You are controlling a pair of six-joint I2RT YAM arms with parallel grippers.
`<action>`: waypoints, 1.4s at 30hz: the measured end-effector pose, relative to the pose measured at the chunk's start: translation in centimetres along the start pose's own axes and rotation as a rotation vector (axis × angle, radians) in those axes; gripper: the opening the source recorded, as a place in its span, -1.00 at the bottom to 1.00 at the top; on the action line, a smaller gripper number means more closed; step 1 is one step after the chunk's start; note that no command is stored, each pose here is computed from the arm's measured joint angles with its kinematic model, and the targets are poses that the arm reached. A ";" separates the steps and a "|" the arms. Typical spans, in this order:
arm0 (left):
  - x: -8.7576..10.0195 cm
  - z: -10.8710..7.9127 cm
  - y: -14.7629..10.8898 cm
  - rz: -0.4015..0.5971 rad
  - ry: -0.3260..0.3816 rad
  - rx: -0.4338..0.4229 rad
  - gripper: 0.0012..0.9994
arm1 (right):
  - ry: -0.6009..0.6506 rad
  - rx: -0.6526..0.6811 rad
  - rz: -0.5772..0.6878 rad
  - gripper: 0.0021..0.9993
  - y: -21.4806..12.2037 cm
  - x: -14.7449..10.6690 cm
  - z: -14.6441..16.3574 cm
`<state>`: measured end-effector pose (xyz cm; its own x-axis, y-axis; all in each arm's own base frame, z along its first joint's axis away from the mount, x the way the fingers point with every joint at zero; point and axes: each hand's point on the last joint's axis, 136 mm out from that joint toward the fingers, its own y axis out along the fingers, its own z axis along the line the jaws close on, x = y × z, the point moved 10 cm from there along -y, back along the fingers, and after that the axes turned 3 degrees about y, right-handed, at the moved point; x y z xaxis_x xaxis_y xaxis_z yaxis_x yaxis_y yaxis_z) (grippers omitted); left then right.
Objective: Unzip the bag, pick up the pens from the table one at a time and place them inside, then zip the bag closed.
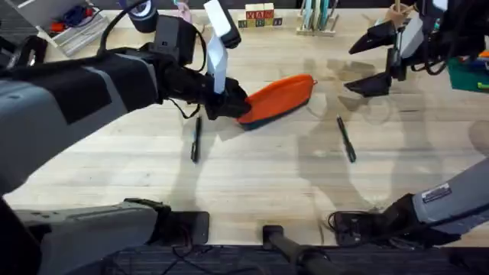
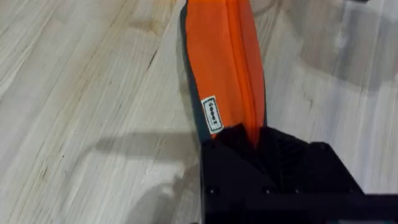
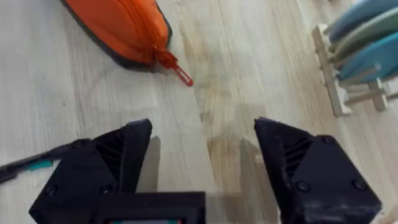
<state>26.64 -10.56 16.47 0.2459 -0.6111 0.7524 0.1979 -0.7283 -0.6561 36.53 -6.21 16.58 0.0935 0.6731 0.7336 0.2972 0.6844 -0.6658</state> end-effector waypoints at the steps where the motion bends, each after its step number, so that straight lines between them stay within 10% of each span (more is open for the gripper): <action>1: 0.0 0.0 0.0 0.000 0.000 0.000 -0.92 | -0.005 0.005 -0.001 0.99 0.2 0.2 0.0; 42: 0.0 0.0 0.0 0.001 -0.001 -0.001 -0.92 | -0.056 0.246 -0.016 0.99 9.6 1.4 1.8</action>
<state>26.62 -10.56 16.46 0.2470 -0.6113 0.7519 0.1969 -0.7280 -0.6566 37.84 1.82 10.97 0.0357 0.6713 0.7403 0.0578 0.7381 -0.6722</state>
